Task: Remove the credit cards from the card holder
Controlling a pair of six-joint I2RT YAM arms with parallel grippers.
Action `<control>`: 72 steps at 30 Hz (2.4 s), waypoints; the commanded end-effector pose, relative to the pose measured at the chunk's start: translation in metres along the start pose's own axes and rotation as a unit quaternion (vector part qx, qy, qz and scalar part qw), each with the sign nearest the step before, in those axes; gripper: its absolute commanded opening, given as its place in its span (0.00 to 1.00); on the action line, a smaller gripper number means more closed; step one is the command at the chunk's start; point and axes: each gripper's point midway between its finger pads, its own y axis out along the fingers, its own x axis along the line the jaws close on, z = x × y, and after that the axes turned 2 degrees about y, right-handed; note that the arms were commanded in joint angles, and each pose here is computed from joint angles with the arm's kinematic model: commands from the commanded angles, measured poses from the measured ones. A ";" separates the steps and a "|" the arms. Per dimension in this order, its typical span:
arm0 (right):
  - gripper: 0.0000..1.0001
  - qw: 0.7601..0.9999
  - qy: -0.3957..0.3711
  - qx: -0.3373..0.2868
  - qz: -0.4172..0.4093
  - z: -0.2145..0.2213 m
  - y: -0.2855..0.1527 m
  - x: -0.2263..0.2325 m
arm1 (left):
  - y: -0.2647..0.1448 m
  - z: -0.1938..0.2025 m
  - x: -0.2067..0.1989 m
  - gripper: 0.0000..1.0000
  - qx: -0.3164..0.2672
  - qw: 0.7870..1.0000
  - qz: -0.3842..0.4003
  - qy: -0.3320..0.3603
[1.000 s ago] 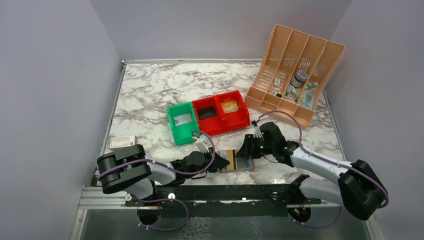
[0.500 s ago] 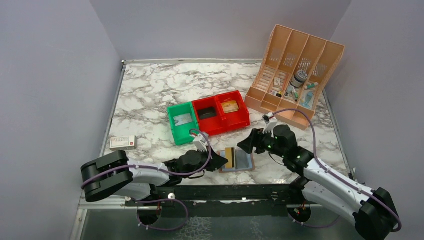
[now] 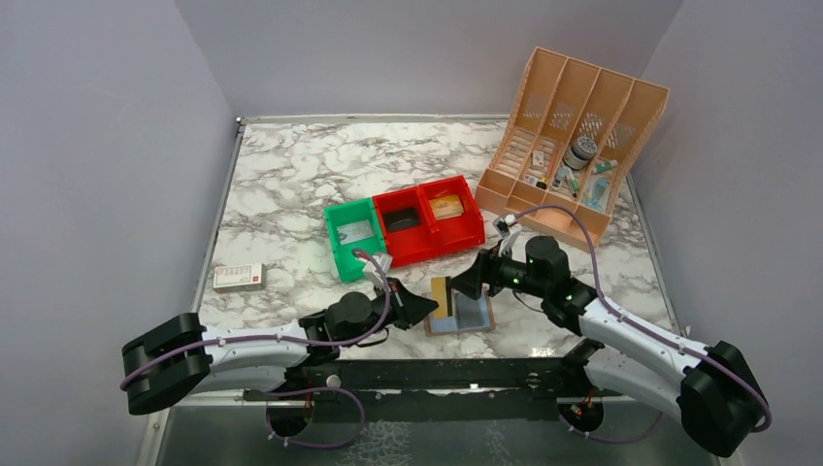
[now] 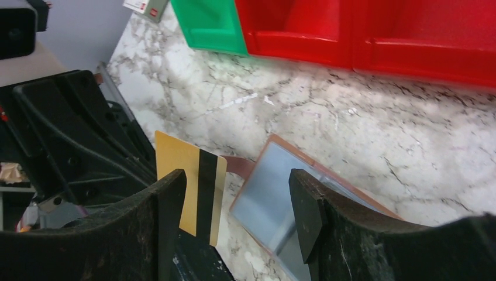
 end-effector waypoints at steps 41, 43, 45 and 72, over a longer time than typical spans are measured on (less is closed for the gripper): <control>0.54 0.967 0.041 0.059 -0.244 -0.010 -0.007 0.046 | -0.015 -0.045 -0.038 0.00 0.010 0.994 0.106 0.012; 0.51 0.967 0.039 0.057 -0.246 -0.012 -0.009 0.048 | -0.016 -0.044 -0.039 0.00 0.009 0.994 0.108 0.011; 0.47 0.966 0.038 0.058 -0.249 -0.013 -0.009 0.049 | -0.016 -0.045 -0.039 0.00 0.008 0.994 0.110 0.011; 0.22 0.951 0.031 0.073 -0.297 -0.014 -0.022 0.068 | -0.017 -0.044 -0.046 0.00 0.008 0.991 0.131 0.011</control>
